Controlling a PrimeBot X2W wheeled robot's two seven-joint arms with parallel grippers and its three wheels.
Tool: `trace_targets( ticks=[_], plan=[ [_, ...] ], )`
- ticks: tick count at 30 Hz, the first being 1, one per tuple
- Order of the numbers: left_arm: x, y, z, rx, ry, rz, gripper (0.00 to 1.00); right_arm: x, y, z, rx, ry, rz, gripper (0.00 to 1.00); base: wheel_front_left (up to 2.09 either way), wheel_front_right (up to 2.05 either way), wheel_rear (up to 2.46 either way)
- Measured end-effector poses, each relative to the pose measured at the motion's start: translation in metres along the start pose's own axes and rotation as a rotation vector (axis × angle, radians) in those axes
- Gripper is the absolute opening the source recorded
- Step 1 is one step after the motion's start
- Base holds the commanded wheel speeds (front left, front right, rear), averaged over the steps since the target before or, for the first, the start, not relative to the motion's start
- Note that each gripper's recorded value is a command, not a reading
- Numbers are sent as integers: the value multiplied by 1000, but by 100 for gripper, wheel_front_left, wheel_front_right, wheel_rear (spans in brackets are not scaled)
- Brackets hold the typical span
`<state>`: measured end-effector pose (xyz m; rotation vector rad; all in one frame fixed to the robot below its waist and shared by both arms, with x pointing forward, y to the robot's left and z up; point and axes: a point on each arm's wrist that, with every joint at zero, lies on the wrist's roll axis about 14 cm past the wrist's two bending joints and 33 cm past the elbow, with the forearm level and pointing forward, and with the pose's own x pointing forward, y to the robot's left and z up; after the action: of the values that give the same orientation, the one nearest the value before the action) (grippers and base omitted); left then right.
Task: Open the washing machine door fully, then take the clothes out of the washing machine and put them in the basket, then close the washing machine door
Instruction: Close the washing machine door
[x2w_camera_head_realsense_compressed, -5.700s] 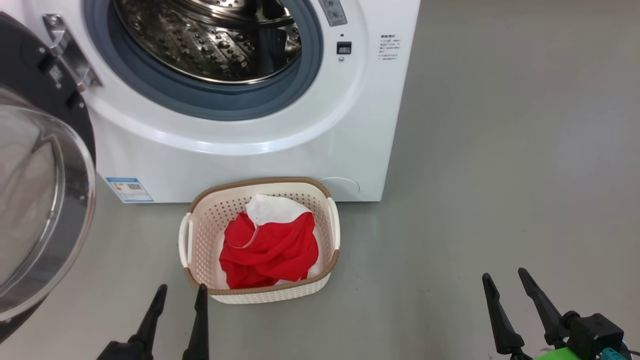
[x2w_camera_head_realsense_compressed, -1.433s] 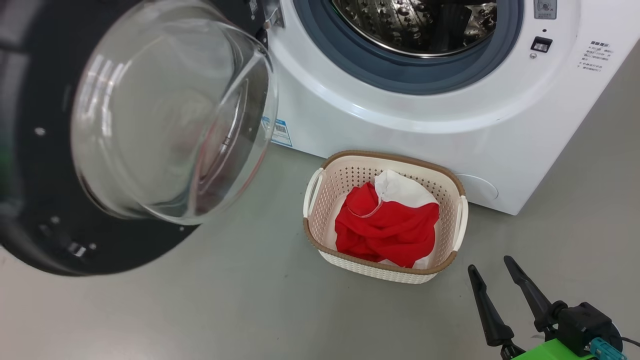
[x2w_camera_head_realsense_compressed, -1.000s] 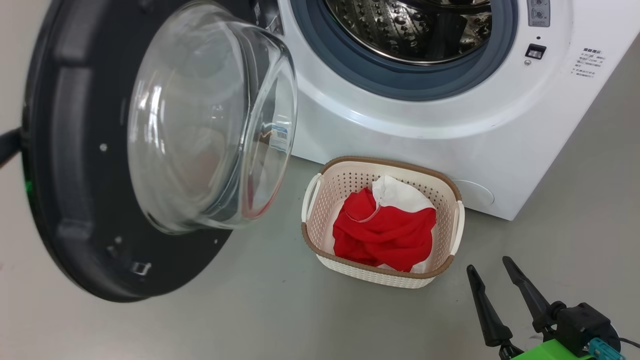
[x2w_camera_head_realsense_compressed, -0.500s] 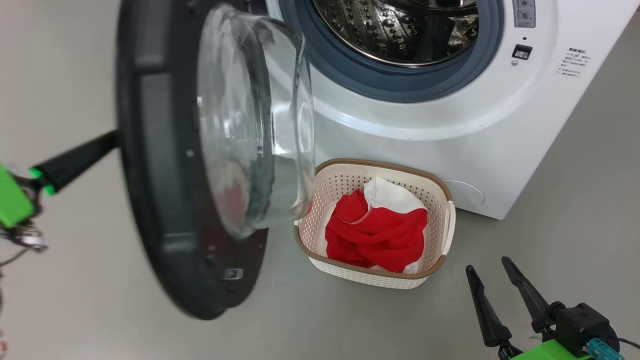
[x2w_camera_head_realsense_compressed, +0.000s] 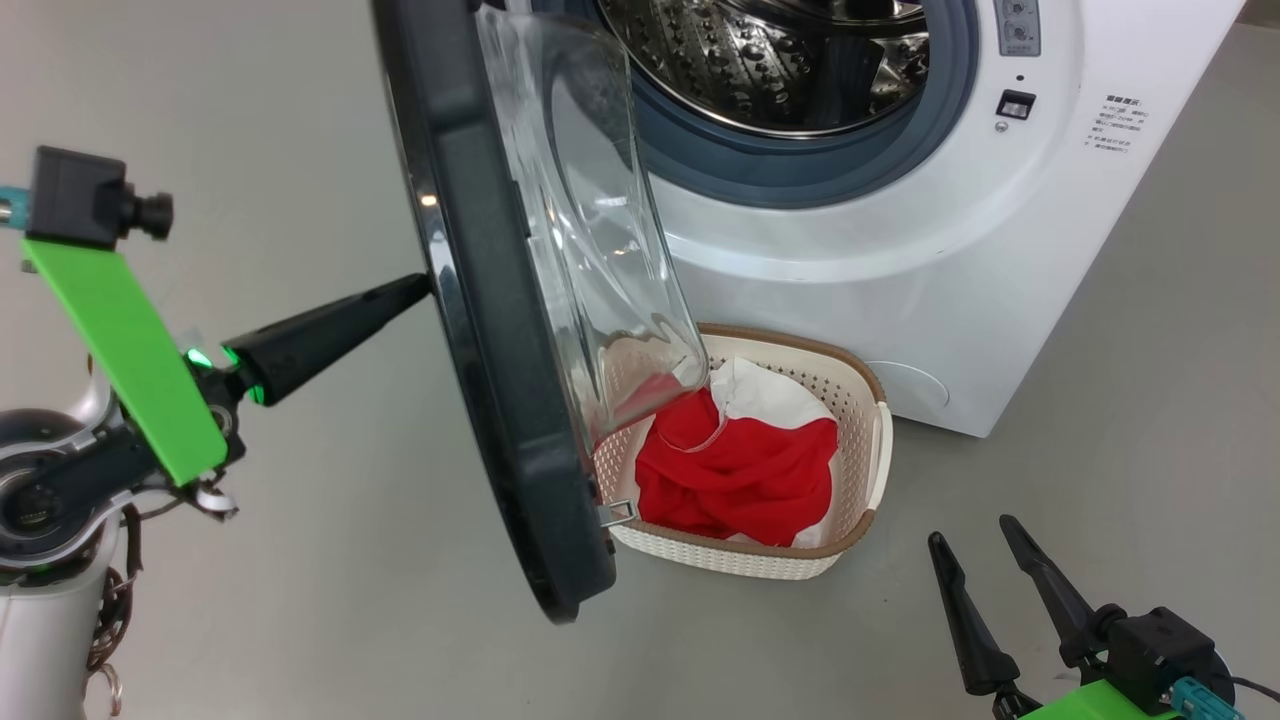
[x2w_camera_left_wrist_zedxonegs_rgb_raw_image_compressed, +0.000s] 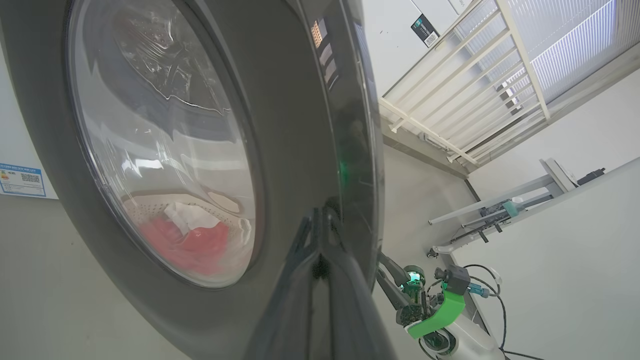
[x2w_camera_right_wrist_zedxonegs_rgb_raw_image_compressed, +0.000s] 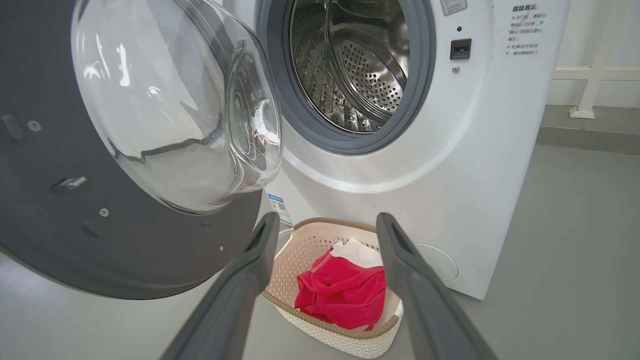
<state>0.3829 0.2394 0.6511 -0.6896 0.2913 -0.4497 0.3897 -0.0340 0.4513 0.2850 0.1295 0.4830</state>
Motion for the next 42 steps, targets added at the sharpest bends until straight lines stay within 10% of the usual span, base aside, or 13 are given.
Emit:
trace_targets(
  ticks=[7, 14, 15, 18, 42],
  plan=[
    [-1, 6, 1, -13, -57, 15, 9, -2, -1, 2, -1, -6, -7, 100, 0, 0, 0],
    [-13, 31, -30, -102, -100, 74, 51, -5, 3, 2, -1, -5, -3, 100, 0, 0, 0],
    [-15, 36, -34, -118, -107, 88, 78, -5, 4, 1, 1, -3, -2, 100, 0, 0, 0],
    [-24, 51, -47, -168, -139, 133, 100, -4, 6, 1, 1, -2, 4, 100, 0, 0, 0],
    [-89, 132, -138, -433, -431, 465, 100, -2, 22, 1, -6, 0, 45, 100, 0, 0, 0]
  ],
)
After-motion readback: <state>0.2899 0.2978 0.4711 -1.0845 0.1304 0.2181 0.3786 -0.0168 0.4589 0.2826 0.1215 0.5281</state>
